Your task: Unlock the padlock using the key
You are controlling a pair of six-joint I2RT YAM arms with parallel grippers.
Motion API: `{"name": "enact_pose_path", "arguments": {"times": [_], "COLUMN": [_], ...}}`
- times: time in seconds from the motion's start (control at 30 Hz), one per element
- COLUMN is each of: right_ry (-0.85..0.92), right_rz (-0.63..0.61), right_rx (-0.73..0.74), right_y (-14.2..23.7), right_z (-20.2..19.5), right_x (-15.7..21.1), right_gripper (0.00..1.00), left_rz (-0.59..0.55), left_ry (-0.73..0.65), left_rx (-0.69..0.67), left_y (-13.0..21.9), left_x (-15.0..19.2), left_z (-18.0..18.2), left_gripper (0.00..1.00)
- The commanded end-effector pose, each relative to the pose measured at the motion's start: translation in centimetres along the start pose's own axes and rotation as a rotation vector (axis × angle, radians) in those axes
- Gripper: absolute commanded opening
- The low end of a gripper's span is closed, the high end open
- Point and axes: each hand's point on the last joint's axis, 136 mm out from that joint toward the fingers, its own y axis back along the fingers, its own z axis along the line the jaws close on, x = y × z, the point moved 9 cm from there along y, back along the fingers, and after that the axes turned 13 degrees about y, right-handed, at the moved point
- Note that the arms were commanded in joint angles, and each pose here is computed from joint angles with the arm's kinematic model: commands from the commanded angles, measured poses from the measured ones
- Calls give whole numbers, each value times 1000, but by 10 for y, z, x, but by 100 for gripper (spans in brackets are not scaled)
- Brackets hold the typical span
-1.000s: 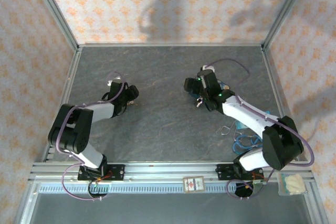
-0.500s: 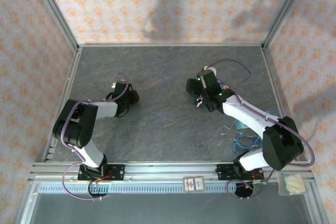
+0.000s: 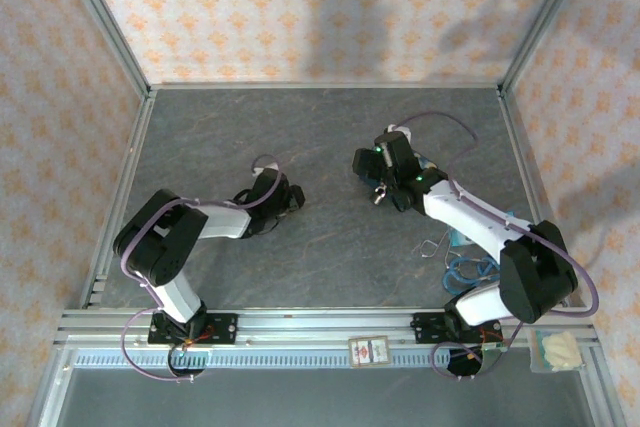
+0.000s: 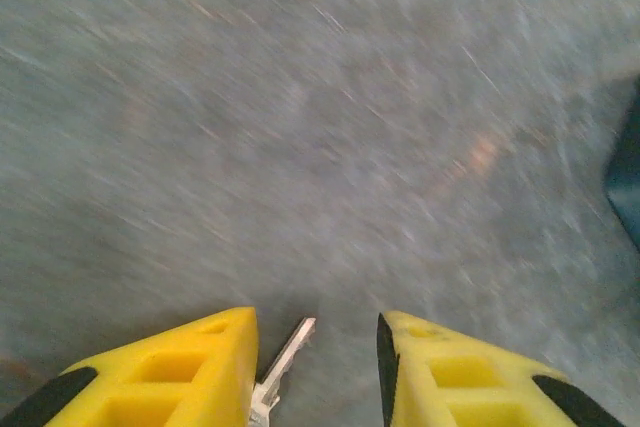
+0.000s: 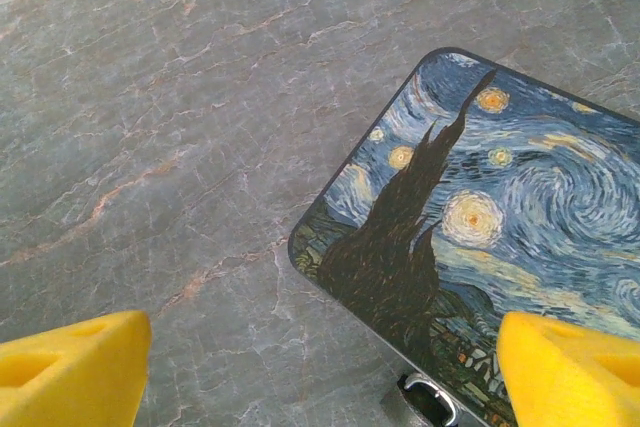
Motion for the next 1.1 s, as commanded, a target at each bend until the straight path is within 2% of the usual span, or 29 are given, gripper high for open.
{"name": "enact_pose_path", "arguments": {"times": [0.0, 0.1, 0.17, 0.3, 0.37, 0.47, 0.63, 0.73, 0.83, 0.93, 1.07], "right_ry": [-23, -19, -4, 69, 121, 184, 160, 157, 166, 257, 385], "right_rz": [-21, 6, 31, 85, 129, 220, 349, 369, 393, 372, 274], "right_rx": [-42, -152, -263, -346, -382, -403, -334, -247, -228, -220, -261], "right_y": [0, -3, -7, -16, -24, -37, -51, -51, -55, -60, -63], "right_z": [6, 17, 31, 64, 87, 118, 150, 157, 164, 176, 189], "right_x": [-9, -9, -7, -1, 7, 23, 58, 74, 91, 95, 78], "right_gripper": [89, 89, 89, 86, 81, 73, 65, 65, 64, 64, 63], "left_rz": [41, -58, -156, -341, -446, -542, -572, -553, -537, -512, -493], "left_ry": [56, 65, 95, 155, 155, 167, 228, 252, 272, 285, 287], "left_rx": [26, 38, 47, 85, 70, 54, 77, 89, 96, 108, 117], "left_y": [1, 19, 38, 78, 98, 116, 121, 116, 110, 105, 101], "left_x": [11, -7, -35, -85, -104, -119, -123, -119, -114, -111, -110], "left_z": [-2, -6, -3, 7, 11, 19, 35, 41, 47, 50, 50], "left_gripper": [36, 46, 52, 59, 65, 67, 68, 68, 68, 68, 69]}}
